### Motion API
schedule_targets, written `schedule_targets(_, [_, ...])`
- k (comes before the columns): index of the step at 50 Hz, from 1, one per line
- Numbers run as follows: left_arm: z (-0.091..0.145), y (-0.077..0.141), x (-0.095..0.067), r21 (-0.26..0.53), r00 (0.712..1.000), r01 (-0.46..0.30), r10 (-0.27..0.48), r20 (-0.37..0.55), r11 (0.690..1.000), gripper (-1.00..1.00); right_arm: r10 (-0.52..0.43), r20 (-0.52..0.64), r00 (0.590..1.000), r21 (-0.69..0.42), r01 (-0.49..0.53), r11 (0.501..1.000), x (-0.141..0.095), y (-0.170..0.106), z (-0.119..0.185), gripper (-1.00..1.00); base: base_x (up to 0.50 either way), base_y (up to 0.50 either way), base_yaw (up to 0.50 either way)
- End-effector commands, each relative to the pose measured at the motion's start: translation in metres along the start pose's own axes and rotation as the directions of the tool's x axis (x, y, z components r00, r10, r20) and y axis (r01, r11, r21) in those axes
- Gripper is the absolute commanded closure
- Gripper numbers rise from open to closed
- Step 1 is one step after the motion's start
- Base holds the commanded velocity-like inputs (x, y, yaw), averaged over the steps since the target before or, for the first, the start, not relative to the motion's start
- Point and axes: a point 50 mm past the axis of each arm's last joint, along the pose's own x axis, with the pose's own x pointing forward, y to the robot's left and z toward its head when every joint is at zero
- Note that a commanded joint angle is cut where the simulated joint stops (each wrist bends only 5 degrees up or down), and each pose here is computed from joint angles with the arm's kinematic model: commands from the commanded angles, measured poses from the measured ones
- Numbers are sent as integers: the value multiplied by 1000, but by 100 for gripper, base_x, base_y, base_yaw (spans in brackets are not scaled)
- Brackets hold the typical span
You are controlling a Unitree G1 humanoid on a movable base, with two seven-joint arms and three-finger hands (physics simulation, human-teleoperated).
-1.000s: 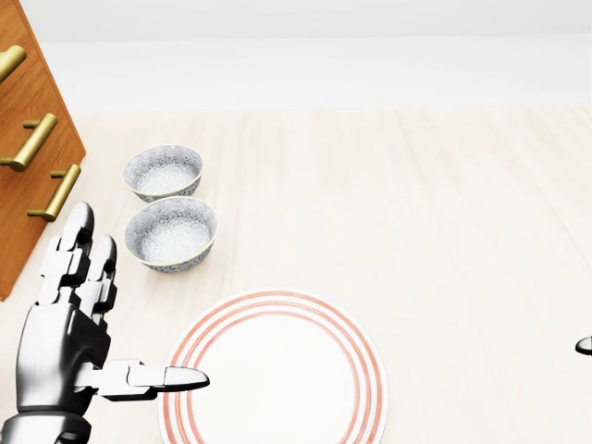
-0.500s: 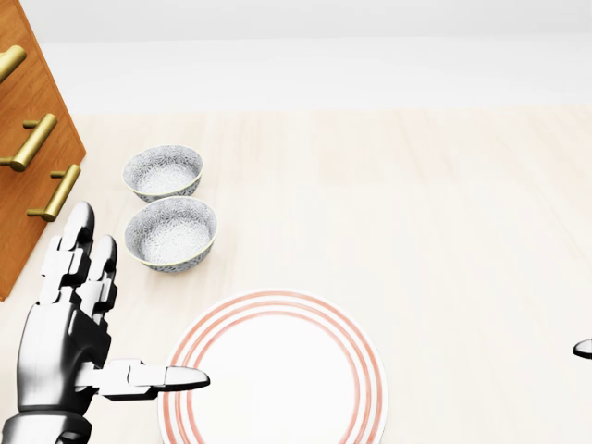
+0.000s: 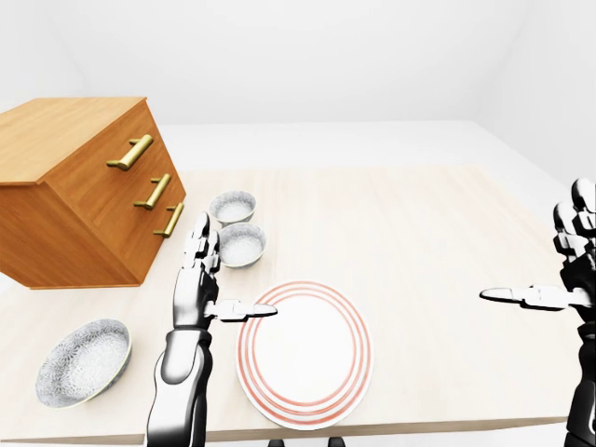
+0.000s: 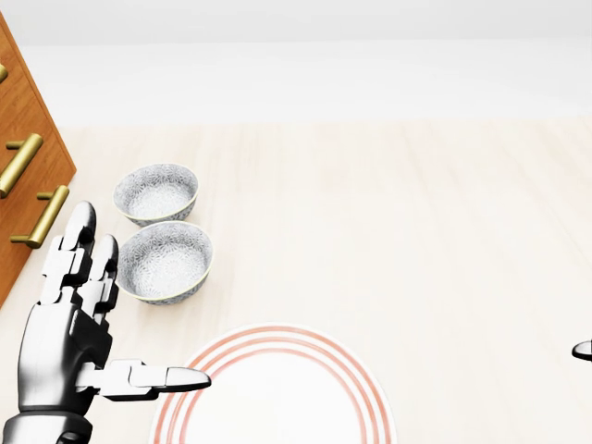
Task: Put the bowl in the middle on the plate.
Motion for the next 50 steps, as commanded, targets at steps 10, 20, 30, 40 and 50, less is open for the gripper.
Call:
schedule_targets(10, [7, 1, 2, 15, 1000, -1, 0, 29, 1000, -100, -9, -30, 1000, -16, 8, 1000, 0, 2, -6, -100, 0, 0, 0])
schedule_targets(20, [16, -3, 12, 128, 997, 27, -36, 67, 991, -100, -5, -34, 999, -17, 5, 1000, 0, 2, -6, -100, 0, 0, 0])
schedule_targets(30, [35, 9, 33, 294, 990, 19, -60, 130, 956, -100, -7, -18, 1000, -7, 7, 1000, 0, 1, -4, -100, 0, 0, 0])
schedule_targets(40, [58, 11, 51, 419, 975, 36, -124, 186, 907, -100, -6, -19, 1000, -5, 6, 1000, 0, 2, -4, -100, 0, 0, 0])
schedule_targets(50, [62, 9, 68, 491, 972, 59, -162, 171, 869, -100, 0, -18, 1000, -6, 0, 1000, -1, 2, -3, -100, 0, 0, 0])
